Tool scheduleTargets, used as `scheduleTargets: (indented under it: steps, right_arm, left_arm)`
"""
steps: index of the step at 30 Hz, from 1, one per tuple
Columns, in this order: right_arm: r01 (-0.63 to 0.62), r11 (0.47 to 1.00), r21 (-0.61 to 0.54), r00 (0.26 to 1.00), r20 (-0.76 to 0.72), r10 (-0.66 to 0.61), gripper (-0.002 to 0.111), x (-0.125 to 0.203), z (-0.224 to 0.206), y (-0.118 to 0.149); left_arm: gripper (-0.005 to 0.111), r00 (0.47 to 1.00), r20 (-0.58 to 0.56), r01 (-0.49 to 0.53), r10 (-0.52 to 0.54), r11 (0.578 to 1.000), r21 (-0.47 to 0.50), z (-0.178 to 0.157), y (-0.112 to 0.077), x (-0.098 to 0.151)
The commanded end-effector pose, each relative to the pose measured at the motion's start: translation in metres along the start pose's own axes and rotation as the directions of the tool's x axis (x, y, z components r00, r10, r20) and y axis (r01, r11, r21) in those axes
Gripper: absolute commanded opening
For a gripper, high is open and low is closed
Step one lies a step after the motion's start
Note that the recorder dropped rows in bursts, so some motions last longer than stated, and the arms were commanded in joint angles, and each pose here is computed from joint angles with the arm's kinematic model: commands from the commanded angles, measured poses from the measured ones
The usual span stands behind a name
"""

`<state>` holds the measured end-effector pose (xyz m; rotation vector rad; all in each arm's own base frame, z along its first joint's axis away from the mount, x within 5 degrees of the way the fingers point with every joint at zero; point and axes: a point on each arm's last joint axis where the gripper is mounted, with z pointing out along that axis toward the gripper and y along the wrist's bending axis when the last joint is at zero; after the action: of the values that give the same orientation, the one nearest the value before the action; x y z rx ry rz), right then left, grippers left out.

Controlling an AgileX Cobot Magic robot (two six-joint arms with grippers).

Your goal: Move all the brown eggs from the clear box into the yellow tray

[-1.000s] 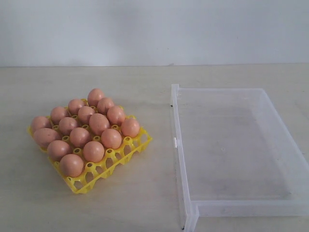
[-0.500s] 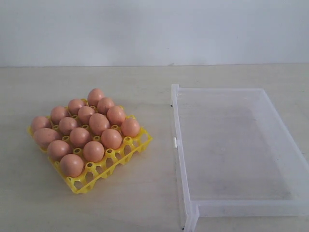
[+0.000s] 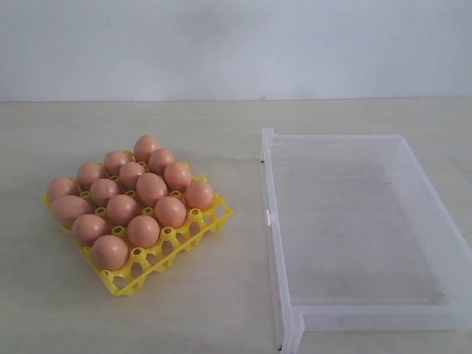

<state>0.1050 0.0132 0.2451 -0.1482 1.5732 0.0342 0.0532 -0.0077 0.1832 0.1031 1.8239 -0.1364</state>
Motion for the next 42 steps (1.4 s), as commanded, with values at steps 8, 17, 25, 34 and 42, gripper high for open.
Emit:
scheduleTargets:
  steps: [8,17,25,34,42]
  right_arm:
    - [-0.046,0.999,0.025,0.986,-0.157,0.050,0.000,0.049,-0.026,0.000]
    - [-0.109,0.987,0.118,0.956,-0.261,0.137,0.000,0.065,-0.052,0.004]
    - [-0.168,0.976,0.142,0.944,-0.263,0.200,0.000,0.066,-0.051,0.003]
    - [-0.068,0.955,0.288,0.969,-0.211,0.132,0.000,0.062,-0.053,-0.013]
    - [-0.011,0.969,0.246,0.965,-0.251,0.074,0.000,0.064,-0.053,-0.011]
  left_arm:
    - [0.004,1.000,0.004,0.003,-0.003,1.000,0.006,0.000,0.000,0.000]
    - [0.004,1.000,0.006,0.003,-0.003,1.000,0.006,0.000,0.000,0.000]
    - [0.004,1.000,0.004,0.003,-0.003,1.000,0.006,0.000,0.000,0.000]
    - [0.004,1.000,0.004,0.003,-0.003,1.000,0.006,0.000,0.000,0.000]
    - [0.004,1.000,0.004,0.003,-0.003,1.000,0.006,0.000,0.000,0.000]
